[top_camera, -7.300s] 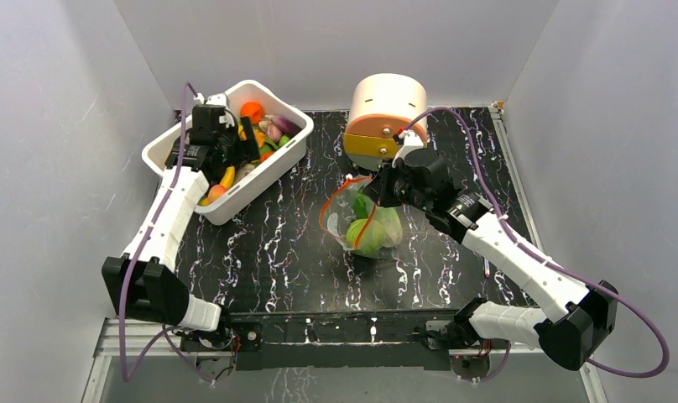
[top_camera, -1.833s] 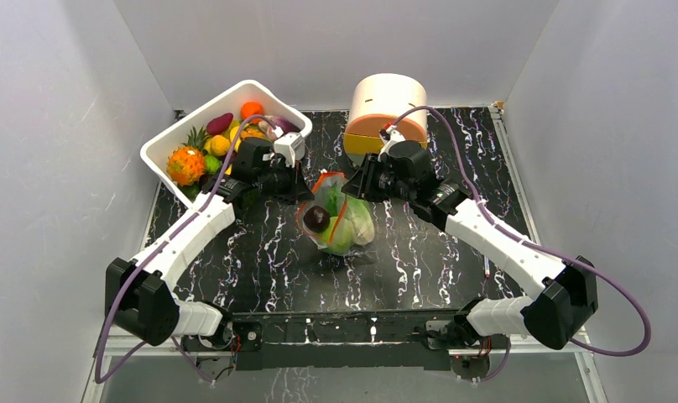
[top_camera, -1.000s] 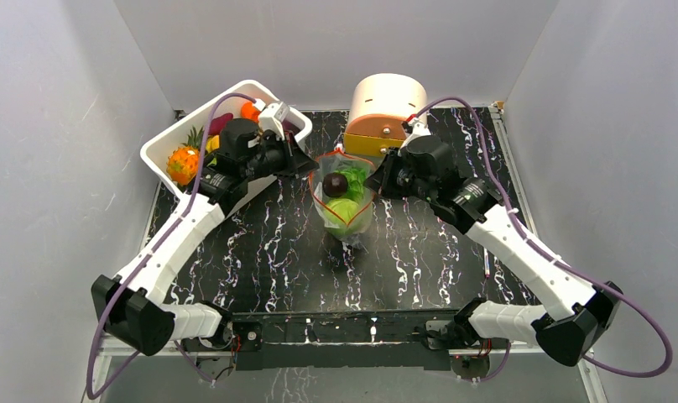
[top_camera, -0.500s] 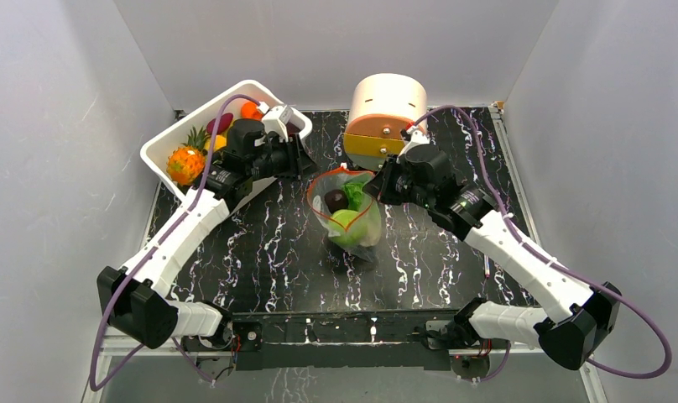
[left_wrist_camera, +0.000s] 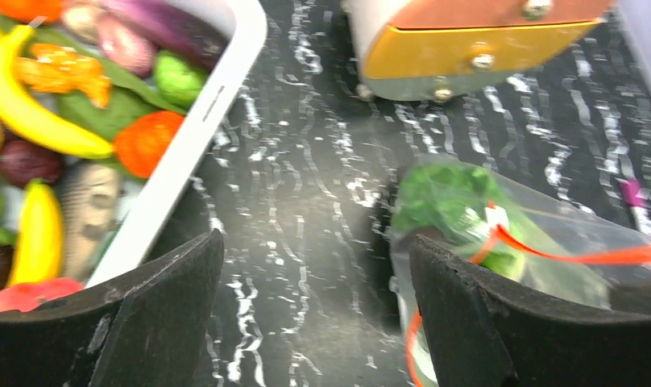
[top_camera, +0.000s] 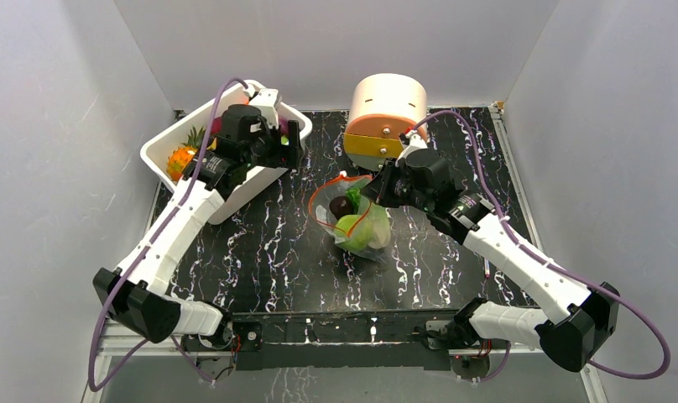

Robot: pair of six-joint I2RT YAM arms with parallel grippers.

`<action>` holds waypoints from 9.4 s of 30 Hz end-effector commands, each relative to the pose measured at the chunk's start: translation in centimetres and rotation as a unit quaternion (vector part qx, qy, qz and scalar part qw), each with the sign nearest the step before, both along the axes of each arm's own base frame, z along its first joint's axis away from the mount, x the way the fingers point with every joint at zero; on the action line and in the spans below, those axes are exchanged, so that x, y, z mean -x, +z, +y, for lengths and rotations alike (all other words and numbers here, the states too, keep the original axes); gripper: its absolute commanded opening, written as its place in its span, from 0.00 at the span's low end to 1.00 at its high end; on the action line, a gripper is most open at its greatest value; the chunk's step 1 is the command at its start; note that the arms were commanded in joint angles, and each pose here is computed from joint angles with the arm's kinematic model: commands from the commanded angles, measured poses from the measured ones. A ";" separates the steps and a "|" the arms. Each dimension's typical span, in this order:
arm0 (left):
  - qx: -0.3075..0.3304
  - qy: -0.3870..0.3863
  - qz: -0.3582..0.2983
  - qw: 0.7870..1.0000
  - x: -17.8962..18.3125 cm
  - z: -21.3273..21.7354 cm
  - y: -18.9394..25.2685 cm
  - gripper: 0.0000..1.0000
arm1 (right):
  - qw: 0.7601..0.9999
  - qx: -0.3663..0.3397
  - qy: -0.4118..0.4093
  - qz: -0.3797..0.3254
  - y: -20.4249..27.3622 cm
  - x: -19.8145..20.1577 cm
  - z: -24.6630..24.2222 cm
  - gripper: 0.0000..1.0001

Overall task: Place the food in the zip-top bag and seal the zipper
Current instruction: Pick up the fake fruit from the bin, then place the fake fruit in the bin, then pick up the fake vegetable from the bin.

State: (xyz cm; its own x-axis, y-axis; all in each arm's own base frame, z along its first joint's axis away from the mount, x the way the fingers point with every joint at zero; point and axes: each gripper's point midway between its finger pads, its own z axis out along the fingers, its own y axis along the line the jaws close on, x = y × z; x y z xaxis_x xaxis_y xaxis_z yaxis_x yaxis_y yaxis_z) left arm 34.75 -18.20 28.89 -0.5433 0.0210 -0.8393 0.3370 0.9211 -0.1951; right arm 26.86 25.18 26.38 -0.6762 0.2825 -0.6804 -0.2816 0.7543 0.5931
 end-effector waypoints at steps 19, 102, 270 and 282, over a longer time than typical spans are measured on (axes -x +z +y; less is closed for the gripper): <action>-0.301 0.237 0.005 0.923 -9.2 19.5 -2.3 0.92 | 0.994 -0.065 0.024 -0.080 5.0 0.8 0.4 0.00; -0.427 0.230 0.035 0.874 -13.7 24.9 -6.3 0.16 | 0.993 -0.055 0.005 -0.105 5.4 0.4 -0.8 0.00; -0.239 0.377 0.030 0.894 -11.9 31.9 -10.1 0.59 | 0.984 -0.155 0.033 -0.084 7.3 0.4 3.4 0.00; -0.129 0.307 0.012 0.943 -13.6 27.1 -7.3 0.76 | 0.984 -0.151 0.033 -0.086 7.3 0.4 3.3 0.00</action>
State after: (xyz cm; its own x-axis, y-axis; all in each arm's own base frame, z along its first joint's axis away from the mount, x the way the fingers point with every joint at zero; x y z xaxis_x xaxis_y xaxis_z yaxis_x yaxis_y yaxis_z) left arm 47.64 11.07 18.47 -0.5952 -0.0813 -0.7994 -0.3462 0.9238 0.1638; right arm 26.15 28.27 27.43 -0.6771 0.3816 -0.6292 -0.3349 0.6015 0.7253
